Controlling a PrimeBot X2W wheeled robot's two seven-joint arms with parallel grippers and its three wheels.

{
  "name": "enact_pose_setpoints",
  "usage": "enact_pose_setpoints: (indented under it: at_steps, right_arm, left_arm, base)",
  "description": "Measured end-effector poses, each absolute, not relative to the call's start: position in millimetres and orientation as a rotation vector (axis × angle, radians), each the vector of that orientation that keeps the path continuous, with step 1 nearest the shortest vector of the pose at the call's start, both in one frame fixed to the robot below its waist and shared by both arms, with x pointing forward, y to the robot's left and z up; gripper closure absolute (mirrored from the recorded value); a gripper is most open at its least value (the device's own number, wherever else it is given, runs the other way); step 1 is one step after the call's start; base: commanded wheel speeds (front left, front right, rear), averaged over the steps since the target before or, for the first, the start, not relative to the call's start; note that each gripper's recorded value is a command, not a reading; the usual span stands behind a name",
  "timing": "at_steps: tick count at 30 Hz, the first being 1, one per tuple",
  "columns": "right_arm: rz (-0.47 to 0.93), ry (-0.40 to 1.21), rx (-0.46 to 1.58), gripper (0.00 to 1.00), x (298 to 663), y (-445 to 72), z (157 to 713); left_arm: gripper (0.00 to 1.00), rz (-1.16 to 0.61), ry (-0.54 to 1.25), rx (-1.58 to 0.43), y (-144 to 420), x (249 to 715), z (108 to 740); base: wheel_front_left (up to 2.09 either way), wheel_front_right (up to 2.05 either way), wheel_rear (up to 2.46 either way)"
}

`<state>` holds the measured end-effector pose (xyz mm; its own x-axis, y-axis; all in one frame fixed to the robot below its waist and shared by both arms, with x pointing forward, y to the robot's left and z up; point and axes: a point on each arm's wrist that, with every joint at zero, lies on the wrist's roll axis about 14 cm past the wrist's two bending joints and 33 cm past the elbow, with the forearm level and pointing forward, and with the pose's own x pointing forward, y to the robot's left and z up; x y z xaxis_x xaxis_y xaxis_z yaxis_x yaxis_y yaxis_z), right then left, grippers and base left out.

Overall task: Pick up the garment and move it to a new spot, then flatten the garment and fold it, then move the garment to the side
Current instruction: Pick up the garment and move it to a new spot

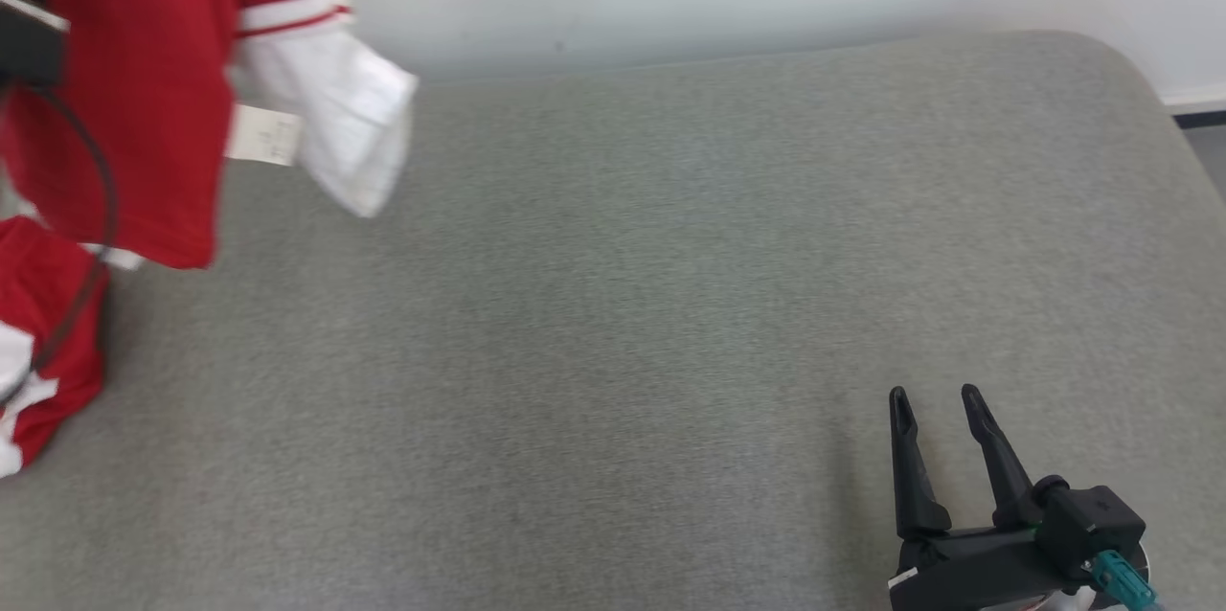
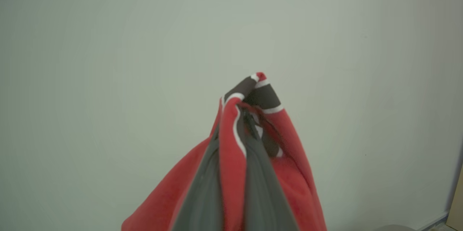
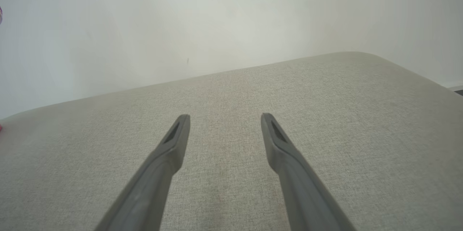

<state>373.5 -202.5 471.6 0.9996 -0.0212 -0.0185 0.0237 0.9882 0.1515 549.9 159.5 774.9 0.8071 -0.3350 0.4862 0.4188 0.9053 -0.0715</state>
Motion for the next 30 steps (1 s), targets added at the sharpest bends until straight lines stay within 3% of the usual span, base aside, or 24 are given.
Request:
enact_pose_setpoints:
  at_steps: [7, 13, 24, 30]
  right_arm:
    - [-0.109, 0.015, 0.151, 0.00, 350.6, -228.4, 472.8]
    - [-0.165, 0.018, 0.145, 0.00, 335.5, -243.9, 472.8]
    - [-0.187, 0.036, 0.138, 0.00, 333.1, -249.9, 468.3]
    - [-0.156, 0.020, 0.132, 0.00, 342.7, -242.3, 473.1]
  left_arm:
    - [1.00, -0.638, -0.438, -0.237, 57.0, 532.3, 756.8]
    - [1.00, -0.758, -0.285, -0.270, -2.6, 519.1, 697.0]
    - [1.00, -0.770, 0.107, -0.295, -30.9, 494.5, 530.3]
    - [1.00, -0.765, 0.257, -0.275, -33.0, 467.6, 470.1]
  base:
    - [0.00, 0.00, 0.00]
    - [0.00, 0.00, 0.00]
    - [0.00, 0.00, 0.00]
    - [0.00, 0.00, 0.00]
